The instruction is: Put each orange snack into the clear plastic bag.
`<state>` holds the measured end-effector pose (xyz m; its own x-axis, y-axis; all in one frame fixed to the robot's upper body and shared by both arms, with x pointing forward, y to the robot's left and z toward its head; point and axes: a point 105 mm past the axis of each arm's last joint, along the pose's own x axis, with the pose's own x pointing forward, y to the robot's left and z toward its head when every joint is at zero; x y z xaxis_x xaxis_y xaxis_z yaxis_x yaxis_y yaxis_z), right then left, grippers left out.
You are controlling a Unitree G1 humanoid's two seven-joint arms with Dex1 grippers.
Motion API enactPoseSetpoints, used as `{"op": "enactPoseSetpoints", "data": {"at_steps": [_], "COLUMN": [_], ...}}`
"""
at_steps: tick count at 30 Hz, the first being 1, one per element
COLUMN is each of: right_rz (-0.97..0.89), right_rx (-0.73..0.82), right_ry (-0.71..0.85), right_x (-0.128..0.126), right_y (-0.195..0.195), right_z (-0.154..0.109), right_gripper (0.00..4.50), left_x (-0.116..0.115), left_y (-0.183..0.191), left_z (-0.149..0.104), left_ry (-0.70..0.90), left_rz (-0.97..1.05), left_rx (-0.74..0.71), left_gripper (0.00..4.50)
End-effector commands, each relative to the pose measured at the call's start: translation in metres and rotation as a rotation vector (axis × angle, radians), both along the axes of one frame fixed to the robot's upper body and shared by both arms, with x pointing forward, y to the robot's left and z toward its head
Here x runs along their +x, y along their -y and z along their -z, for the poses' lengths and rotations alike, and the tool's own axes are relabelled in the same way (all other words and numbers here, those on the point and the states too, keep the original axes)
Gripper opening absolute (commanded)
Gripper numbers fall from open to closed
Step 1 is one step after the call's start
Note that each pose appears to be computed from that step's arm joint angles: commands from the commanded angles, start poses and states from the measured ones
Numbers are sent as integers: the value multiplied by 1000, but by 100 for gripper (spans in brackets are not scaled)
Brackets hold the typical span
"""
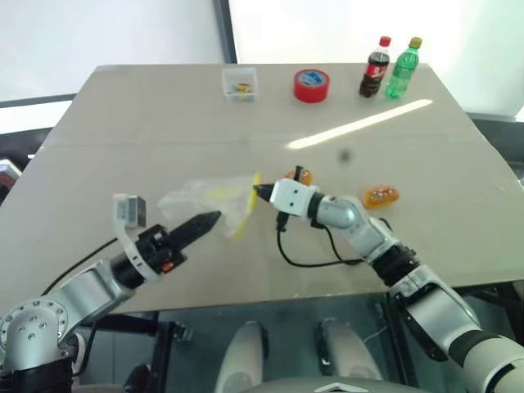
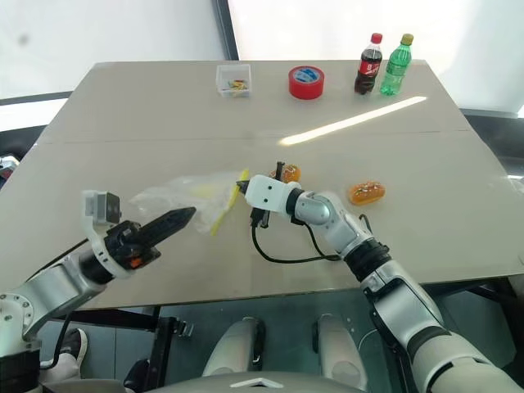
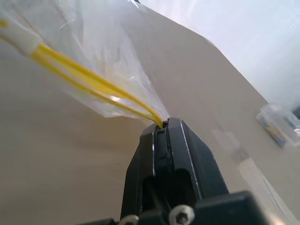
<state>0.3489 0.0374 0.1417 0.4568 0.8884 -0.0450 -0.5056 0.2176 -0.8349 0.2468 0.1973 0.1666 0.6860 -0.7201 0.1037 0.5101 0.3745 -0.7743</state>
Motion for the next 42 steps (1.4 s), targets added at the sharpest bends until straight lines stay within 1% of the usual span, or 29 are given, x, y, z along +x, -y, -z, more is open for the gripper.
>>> {"op": "enactPoseSetpoints", "data": {"at_steps": [1, 3, 5, 8, 11, 12, 14, 15, 17, 18, 20, 23, 26, 28, 30, 33, 35, 38, 42], "right_rz": [58, 95, 121, 160, 247, 281, 341, 363, 415, 442, 501, 571, 608, 601, 596, 597, 606, 605, 599], "right_rx": [126, 156, 167, 160, 83, 45, -6, -35, -67, -78, -42, -11, -31, -45, -50, -59, -60, -59, -50], "right_ry": [107, 154, 191, 225, 279, 296, 313, 325, 323, 316, 283, 267, 268, 278, 274, 273, 274, 269, 258], "right_x": [12, 20, 26, 33, 45, 49, 57, 59, 65, 69, 74, 81, 83, 82, 81, 79, 78, 75, 71], "right_y": [5, 9, 13, 20, 34, 40, 49, 52, 58, 61, 67, 71, 71, 69, 67, 64, 64, 61, 56], "right_z": [-51, -71, -84, -93, -94, -92, -88, -86, -81, -79, -77, -78, -75, -74, -71, -66, -64, -61, -61], "right_gripper": [0, 0, 0, 0, 0, 0, 0, 0, 0, 0, 0, 0, 0, 0, 0, 0, 0, 0, 0], "left_x": [11, 20, 31, 44, 62, 66, 67, 63, 55, 50, 48, 54, 67, 80, 87, 87, 85, 84, 87], "left_y": [-15, -19, -22, -24, -29, -24, 1, 17, 40, 48, 57, 58, 54, 50, 52, 70, 79, 83, 82], "left_z": [-15, -21, -23, -26, -39, -49, -68, -73, -75, -74, -65, -50, -35, -31, -32, -45, -47, -44, -36], "left_ry": [100, 145, 149, 177, 265, 317, 428, 480, 540, 557, 582, 616, 684, 760, 837, 957, 1008, 1028, 1003], "left_rz": [-91, -140, -193, -260, -390, -405, -342, -281, -176, -129, -77, -86, -150, -223, -276, -307, -297, -286, -278], "left_rx": [29, 54, 72, 116, 201, 228, 276, 312, 354, 373, 465, 624, 851, 1022, 1113, 1080, 1072, 1076, 1099], "left_gripper": [25, 82, 178, 315, 315, 315, 315, 315, 315, 315, 315, 315, 315, 315, 315, 315, 315, 315, 315]}}
